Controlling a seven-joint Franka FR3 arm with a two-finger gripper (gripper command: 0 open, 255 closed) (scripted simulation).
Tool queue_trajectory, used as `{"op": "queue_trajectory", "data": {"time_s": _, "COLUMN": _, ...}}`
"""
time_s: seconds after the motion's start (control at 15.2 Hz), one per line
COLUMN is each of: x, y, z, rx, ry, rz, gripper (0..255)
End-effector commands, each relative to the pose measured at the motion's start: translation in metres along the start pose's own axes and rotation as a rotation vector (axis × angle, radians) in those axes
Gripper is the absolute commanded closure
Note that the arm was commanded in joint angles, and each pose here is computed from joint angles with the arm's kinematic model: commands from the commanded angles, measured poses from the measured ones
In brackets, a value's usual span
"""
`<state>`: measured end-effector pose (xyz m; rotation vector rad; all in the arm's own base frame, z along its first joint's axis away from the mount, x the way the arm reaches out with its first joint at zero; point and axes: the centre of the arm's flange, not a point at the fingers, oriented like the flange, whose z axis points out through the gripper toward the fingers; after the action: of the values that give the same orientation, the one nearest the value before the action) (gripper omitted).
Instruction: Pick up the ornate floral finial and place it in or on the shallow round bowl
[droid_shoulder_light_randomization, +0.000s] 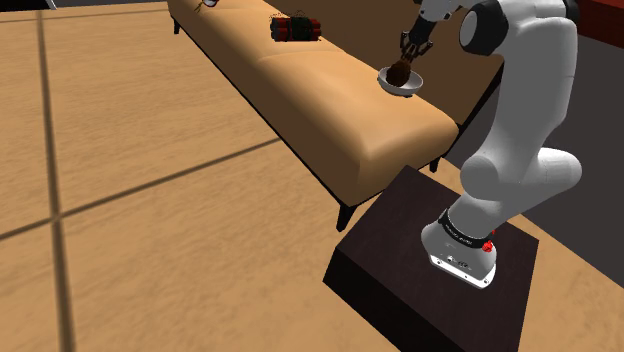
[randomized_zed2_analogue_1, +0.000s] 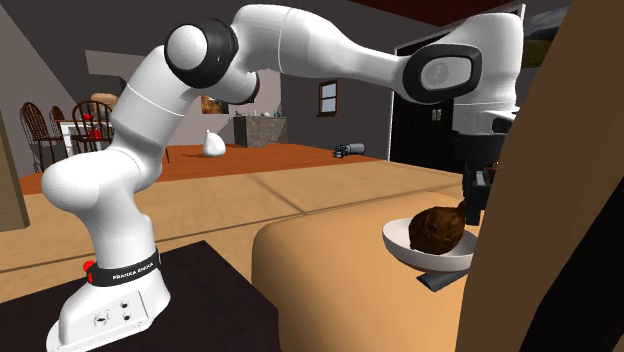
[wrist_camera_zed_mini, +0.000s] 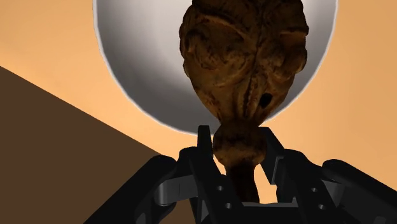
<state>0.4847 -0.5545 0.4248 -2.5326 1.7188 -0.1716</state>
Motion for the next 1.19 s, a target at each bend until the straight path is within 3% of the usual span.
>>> {"op": "queue_trajectory", "data": {"time_s": 0.0, "x": -0.005, "y": -0.001, "z": 0.012, "rx": -0.012, "ry": -0.055, "rz": -0.003, "gripper": 0}}
{"op": "queue_trajectory", "data": {"time_s": 0.33, "x": -0.009, "y": 0.001, "z": 0.012, "rx": -0.012, "ry": -0.055, "rz": -0.003, "gripper": 0}}
{"op": "queue_trajectory", "data": {"time_s": 0.59, "x": -0.006, "y": 0.000, "z": -0.038, "rx": -0.012, "ry": -0.055, "rz": -0.003, "gripper": 0}}
{"op": "queue_trajectory", "data": {"time_s": 1.12, "x": -0.006, "y": 0.000, "z": -0.038, "rx": -0.012, "ry": -0.055, "rz": -0.003, "gripper": 0}}
